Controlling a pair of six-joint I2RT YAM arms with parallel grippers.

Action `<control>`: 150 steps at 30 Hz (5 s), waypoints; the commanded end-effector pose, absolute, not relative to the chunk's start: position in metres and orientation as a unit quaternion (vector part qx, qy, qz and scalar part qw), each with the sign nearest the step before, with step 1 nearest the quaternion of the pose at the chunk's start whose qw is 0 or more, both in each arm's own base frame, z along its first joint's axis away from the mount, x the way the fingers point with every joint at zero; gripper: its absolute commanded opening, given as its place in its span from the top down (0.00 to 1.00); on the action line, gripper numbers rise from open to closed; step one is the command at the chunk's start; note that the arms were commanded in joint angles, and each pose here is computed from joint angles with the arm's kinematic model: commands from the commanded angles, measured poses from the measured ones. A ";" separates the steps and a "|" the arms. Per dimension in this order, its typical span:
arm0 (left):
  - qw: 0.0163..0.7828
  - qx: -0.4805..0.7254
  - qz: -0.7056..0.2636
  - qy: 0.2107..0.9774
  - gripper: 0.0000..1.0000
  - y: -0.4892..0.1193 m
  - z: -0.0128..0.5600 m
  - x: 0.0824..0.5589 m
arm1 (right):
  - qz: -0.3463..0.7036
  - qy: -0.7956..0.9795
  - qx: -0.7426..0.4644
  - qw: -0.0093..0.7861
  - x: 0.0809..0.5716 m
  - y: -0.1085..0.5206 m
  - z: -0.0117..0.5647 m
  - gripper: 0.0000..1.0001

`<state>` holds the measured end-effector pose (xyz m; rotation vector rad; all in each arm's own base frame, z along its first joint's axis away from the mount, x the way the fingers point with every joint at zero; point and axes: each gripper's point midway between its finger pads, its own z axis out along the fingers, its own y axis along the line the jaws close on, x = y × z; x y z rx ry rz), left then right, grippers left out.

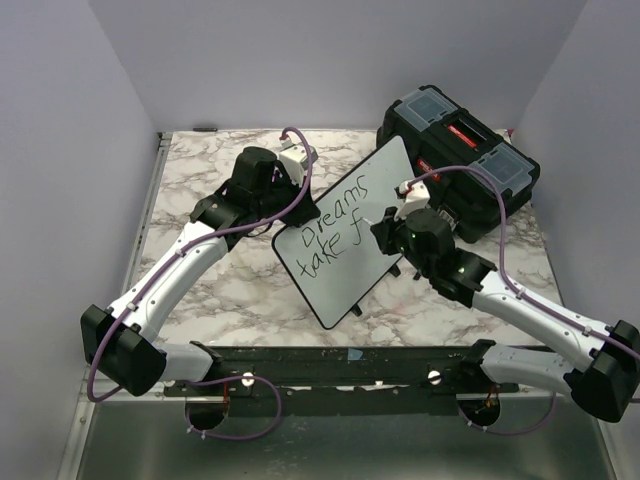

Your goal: Write a sentence on the whiteboard

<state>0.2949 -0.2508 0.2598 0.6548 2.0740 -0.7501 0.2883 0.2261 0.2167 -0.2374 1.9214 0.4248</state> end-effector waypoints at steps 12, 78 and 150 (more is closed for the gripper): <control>0.306 0.293 -0.242 0.873 1.00 -0.233 0.196 0.264 | 0.164 0.790 -0.059 0.588 0.300 0.215 0.261 0.99; 0.309 0.294 -0.239 0.872 1.00 -0.233 0.197 0.264 | 0.166 0.816 -0.071 0.549 0.299 0.227 0.219 0.99; 0.309 0.299 -0.239 0.871 1.00 -0.234 0.197 0.262 | 0.116 0.817 -0.069 0.561 0.308 0.213 0.222 0.99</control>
